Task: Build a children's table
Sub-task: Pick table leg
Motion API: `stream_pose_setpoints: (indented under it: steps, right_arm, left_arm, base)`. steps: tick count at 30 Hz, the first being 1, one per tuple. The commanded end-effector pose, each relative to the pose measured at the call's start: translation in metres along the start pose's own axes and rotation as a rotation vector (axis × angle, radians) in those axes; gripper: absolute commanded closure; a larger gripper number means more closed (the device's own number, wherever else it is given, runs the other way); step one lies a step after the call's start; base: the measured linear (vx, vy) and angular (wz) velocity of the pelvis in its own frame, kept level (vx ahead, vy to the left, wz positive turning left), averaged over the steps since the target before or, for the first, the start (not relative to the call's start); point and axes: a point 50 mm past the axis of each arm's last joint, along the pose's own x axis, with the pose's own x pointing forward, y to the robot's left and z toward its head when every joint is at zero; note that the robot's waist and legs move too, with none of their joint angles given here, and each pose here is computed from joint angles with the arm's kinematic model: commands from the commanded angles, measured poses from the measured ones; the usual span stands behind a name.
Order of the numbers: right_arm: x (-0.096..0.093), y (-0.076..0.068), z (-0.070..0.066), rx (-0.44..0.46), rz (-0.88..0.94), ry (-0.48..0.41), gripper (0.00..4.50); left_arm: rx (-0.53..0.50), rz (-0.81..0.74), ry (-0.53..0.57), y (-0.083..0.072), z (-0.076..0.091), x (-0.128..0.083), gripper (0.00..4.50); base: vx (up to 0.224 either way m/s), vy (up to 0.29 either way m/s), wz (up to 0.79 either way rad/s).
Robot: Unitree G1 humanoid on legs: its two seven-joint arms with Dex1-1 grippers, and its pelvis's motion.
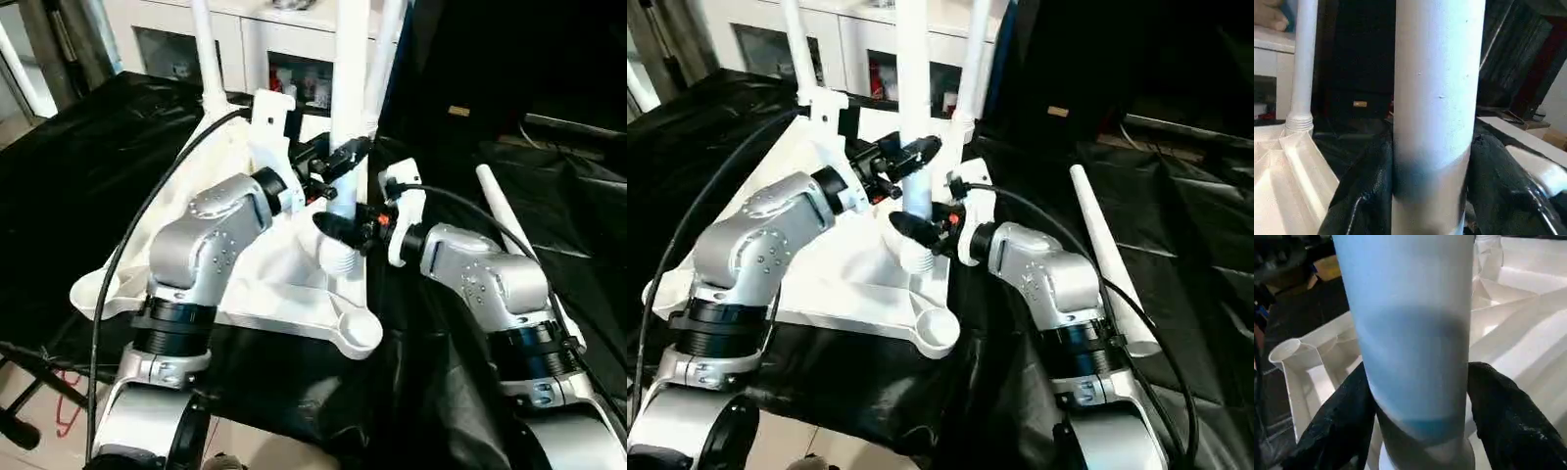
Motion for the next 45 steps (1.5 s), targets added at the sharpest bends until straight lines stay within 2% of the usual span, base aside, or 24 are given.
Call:
stream_pose_setpoints:
  steps: [1, 3, 5, 8, 14, 15, 17, 20, 21, 22, 25, 29, 30, 41, 42, 45]
  right_arm:
    - [-0.002, -0.003, -0.002, -0.01, -0.035, 0.025, 1.95]
    - [-0.001, -0.002, -0.002, -0.01, -0.028, 0.022, 1.98]
    - [-0.001, -0.002, -0.001, -0.011, -0.026, 0.017, 2.28]
    - [-0.001, -0.002, 0.001, -0.018, -0.004, -0.002, 2.47]
    - [-0.007, 0.002, 0.005, -0.012, 0.07, -0.051, 2.54]
    - [-0.009, 0.004, 0.007, -0.007, 0.112, -0.07, 2.54]
    - [-0.015, 0.009, 0.01, 0.003, 0.196, -0.099, 2.57]
    - [-0.022, 0.015, 0.013, 0.003, 0.291, -0.129, 2.59]
    - [-0.027, 0.017, 0.013, -0.007, 0.342, -0.135, 2.6]
    - [-0.029, 0.017, 0.012, -0.008, 0.356, -0.13, 2.6]
    - [-0.033, 0.019, 0.01, -0.02, 0.393, -0.114, 2.61]
    - [-0.036, 0.018, 0.009, -0.02, 0.4, -0.109, 2.61]
    - [-0.037, 0.018, 0.009, -0.021, 0.4, -0.111, 2.61]
    - [-0.039, 0.018, 0.007, -0.027, 0.407, -0.101, 2.62]
    - [-0.039, 0.018, 0.007, -0.032, 0.398, -0.097, 2.06]
    - [-0.038, 0.016, 0.006, -0.024, 0.375, -0.097, 1.92]
  left_arm:
    - [0.045, -0.026, -0.039, -0.007, 0.013, 0.004, 2.66]
    - [0.044, -0.028, -0.036, -0.007, 0.012, 0.004, 2.66]
    - [0.034, -0.011, -0.038, -0.005, 0.012, 0.004, 2.66]
    - [0.024, 0.008, -0.035, -0.001, 0.013, 0.003, 2.66]
    - [0.002, 0.001, -0.03, 0.0, 0.012, 0.002, 2.66]
    - [-0.026, -0.022, -0.029, -0.001, 0.011, 0.001, 2.31]
    - [-0.079, -0.064, -0.039, -0.002, 0.01, 0.0, 1.96]
    - [-0.151, -0.144, -0.043, -0.003, 0.009, -0.003, 1.77]
    - [-0.248, -0.251, -0.071, -0.005, 0.009, -0.008, 1.71]
    - [-0.287, -0.29, -0.078, -0.006, 0.01, -0.011, 1.68]
    - [-0.281, -0.357, -0.038, -0.006, 0.007, -0.015, 1.68]
    - [-0.233, -0.344, 0.021, -0.004, 0.002, -0.015, 1.68]
    - [-0.23, -0.334, 0.018, -0.003, 0.002, -0.015, 1.96]
    - [-0.246, -0.302, -0.035, 0.002, 0.008, -0.013, 2.59]
    - [-0.24, -0.296, -0.042, 0.002, 0.008, -0.013, 2.6]
    - [-0.219, -0.29, -0.043, 0.001, 0.009, -0.013, 2.62]
  base:
    - [0.0, 0.0, 0.0]
    - [0.0, 0.0, 0.0]
    - [0.0, 0.0, 0.0]
    - [0.0, 0.0, 0.0]
    - [0.0, 0.0, 0.0]
    - [0.0, 0.0, 0.0]
    - [0.0, 0.0, 0.0]
    - [0.0, 0.0, 0.0]
    - [0.0, 0.0, 0.0]
    - [0.0, 0.0, 0.0]
    - [0.0, 0.0, 0.0]
    - [0.0, 0.0, 0.0]
    - [0.0, 0.0, 0.0]
    - [0.0, 0.0, 0.0]
    - [0.0, 0.0, 0.0]
    - [0.0, 0.0, 0.0]
